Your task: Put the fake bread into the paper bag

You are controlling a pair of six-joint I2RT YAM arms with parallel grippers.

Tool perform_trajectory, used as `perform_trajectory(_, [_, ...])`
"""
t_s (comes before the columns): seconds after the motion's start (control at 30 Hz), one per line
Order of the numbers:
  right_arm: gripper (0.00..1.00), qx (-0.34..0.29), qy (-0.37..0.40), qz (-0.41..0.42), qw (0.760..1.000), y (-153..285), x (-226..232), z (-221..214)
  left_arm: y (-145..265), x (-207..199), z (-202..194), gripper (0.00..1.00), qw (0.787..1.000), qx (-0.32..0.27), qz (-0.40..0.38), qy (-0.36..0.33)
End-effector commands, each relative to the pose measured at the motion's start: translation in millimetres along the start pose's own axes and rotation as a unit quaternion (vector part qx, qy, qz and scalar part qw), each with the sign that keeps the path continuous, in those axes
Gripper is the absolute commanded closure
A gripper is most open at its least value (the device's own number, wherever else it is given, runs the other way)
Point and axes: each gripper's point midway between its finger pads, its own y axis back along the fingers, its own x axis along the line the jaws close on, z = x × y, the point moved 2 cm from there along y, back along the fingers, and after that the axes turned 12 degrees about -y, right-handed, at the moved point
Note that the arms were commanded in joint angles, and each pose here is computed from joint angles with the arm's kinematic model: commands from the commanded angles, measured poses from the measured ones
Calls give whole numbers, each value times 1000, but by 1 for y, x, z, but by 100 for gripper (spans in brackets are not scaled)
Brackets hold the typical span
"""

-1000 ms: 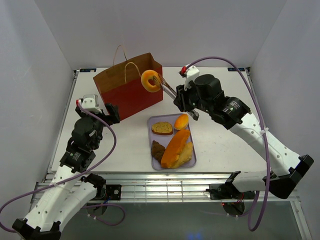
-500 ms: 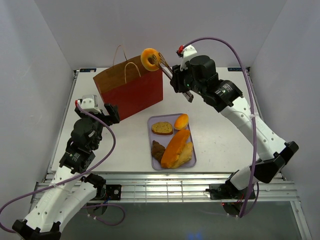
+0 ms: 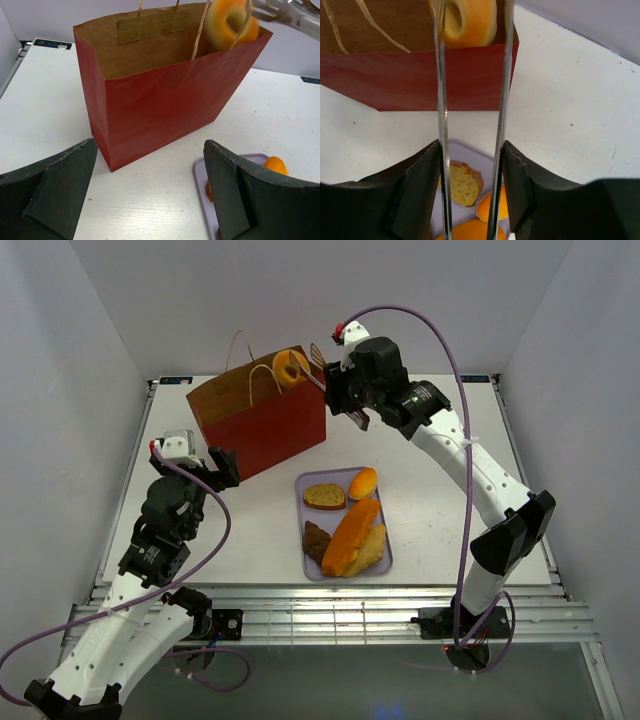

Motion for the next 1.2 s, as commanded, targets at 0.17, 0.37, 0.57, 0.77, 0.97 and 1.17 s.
perform_trajectory(0.17, [37,-52,3,29,998,11,13,35,1,-4,-1,2,1000,1,-11,3])
perform_trajectory(0.37, [36,-63,2,28,998,25,12,41,-1,-5,-3,2,1000,3,-11,1])
perform_trajectory(0.57, [36,-74,-4,28,997,50,10,41,0,-8,-2,20,1000,3,-21,-3])
perform_trajectory(0.77, [35,-67,-20,18,997,77,-3,10,0,-6,-1,24,1000,2,-18,-3])
perform_trajectory(0.97, [35,-59,-38,8,997,106,-19,-31,0,0,-1,7,1000,2,1,-1])
perform_trajectory(1.17, [37,-4,-47,2,999,112,-33,-93,-1,2,-3,2,1000,5,9,-3])
